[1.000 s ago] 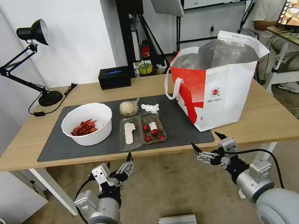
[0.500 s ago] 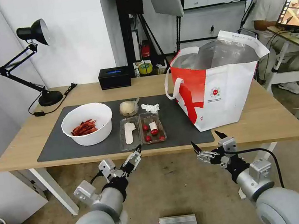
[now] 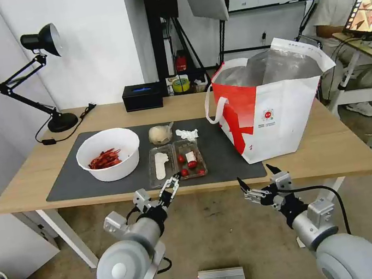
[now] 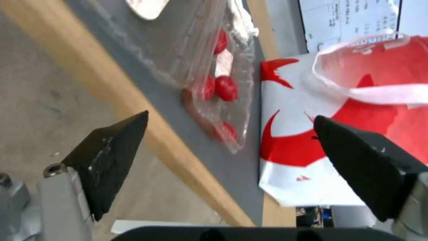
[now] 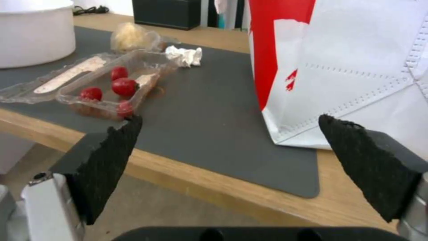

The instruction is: Pick up the trash from the table and place it into the takeout bag.

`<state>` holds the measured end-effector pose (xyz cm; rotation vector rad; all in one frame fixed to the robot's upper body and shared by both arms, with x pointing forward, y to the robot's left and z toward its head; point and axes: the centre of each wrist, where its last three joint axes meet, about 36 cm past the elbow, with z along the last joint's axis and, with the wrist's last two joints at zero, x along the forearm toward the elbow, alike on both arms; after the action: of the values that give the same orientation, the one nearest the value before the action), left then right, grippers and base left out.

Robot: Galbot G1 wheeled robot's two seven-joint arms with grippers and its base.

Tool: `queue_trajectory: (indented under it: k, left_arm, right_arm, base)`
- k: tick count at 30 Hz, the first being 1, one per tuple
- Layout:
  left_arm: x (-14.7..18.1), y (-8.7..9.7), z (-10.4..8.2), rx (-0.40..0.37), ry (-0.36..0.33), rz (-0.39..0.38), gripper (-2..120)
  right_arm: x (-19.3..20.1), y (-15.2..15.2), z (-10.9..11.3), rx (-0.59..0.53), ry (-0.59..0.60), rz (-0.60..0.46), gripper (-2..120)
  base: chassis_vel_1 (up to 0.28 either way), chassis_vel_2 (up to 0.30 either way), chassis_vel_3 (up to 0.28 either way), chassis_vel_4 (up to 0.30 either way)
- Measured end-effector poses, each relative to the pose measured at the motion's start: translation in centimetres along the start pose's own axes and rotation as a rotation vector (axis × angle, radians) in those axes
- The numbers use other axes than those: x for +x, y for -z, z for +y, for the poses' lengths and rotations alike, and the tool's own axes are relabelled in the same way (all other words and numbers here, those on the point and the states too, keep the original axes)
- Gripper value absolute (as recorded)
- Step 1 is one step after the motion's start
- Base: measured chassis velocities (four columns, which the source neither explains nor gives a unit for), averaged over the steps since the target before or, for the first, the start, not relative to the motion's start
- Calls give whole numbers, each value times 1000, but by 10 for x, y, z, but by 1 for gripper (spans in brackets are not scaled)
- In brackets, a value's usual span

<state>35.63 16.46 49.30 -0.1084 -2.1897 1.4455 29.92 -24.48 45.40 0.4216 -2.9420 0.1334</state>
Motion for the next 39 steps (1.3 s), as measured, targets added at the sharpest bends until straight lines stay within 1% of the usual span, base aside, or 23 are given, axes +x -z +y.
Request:
queue_trajectory:
  k: [5, 16, 26, 39]
  left_arm:
    - [-14, 2, -3, 3, 9, -2, 100]
    - [-30, 2, -1, -5, 32, 0, 100]
    - [-36, 6, -2, -10, 35, -14, 100]
    - [-40, 9, -4, -20, 58, -19, 100]
  right_arm:
    - [1, -2, 0, 3, -5, 4, 100]
    - [1, -5, -1, 6, -17, -5, 100]
    - [2, -6, 0, 4, -20, -8, 100]
    - [5, -8, 2, 2, -25, -10, 100]
  base:
    - [0, 0, 0, 0]
    - [0, 0, 0, 0]
    - [0, 0, 0, 0]
    - [0, 0, 0, 0]
